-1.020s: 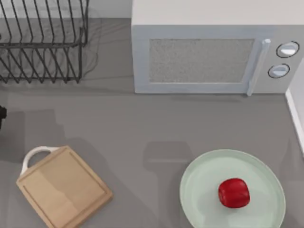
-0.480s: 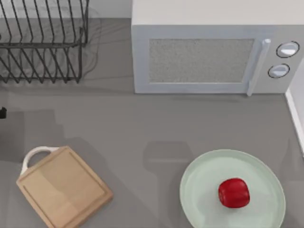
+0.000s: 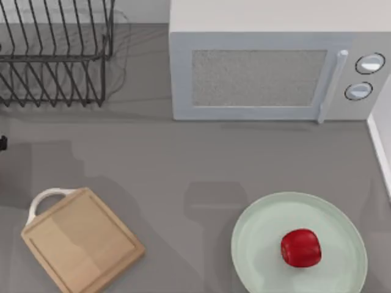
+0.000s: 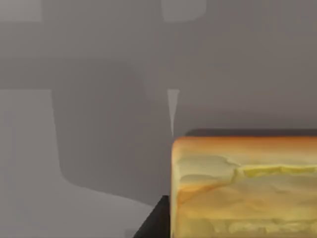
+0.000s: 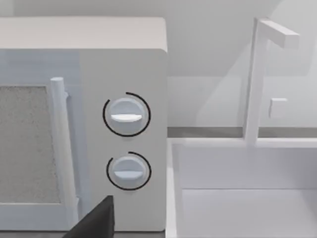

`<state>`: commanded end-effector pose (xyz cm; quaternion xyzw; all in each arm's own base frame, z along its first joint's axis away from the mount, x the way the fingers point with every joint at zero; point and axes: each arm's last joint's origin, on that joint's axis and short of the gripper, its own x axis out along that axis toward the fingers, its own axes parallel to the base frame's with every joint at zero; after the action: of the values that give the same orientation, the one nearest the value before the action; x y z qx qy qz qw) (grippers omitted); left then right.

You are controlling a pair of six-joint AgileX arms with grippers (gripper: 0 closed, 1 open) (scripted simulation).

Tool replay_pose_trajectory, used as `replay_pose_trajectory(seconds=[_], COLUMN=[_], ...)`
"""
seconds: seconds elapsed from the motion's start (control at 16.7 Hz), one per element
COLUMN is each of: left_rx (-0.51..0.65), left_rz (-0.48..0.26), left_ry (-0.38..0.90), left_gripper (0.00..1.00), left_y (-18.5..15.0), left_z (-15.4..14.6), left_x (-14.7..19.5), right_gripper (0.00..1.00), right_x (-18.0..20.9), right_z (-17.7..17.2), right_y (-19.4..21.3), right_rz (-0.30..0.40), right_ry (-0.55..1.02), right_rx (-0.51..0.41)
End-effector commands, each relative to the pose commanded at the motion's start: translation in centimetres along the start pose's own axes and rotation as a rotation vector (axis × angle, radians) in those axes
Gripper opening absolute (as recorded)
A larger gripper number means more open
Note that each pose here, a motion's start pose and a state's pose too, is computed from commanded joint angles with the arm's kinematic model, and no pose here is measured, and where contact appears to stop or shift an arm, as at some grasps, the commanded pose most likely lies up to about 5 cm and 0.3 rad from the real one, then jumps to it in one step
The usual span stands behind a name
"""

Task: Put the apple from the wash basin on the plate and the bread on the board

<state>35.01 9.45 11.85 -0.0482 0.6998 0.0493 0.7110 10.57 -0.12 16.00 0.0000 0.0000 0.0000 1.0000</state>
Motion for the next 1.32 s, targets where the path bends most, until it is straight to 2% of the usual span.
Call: replay_pose_trajectory(seconds=[0.6, 1.02, 1.32], left_rx=[0.002, -0.017, -0.167], left_rz=[-0.001, 0.000, 0.004], left_ry=[0.006, 0.013, 0.050], left_gripper=[0.00, 0.00, 0.00], left_y=[0.0, -0.3, -2.8], left_z=[0.0, 0.0, -0.6], left_x=[-9.3, -9.2, -8.4], right_gripper=[1.00, 1.00, 1.00], right_x=[0.0, 0.0, 0.0], right_z=[0.0, 0.0, 0.0], right_y=[0.0, 0.0, 0.0], right_rz=[0.000, 0.000, 0.000], right_ry=[0.000, 0.000, 0.000], right_rx=[0.000, 0.000, 0.000])
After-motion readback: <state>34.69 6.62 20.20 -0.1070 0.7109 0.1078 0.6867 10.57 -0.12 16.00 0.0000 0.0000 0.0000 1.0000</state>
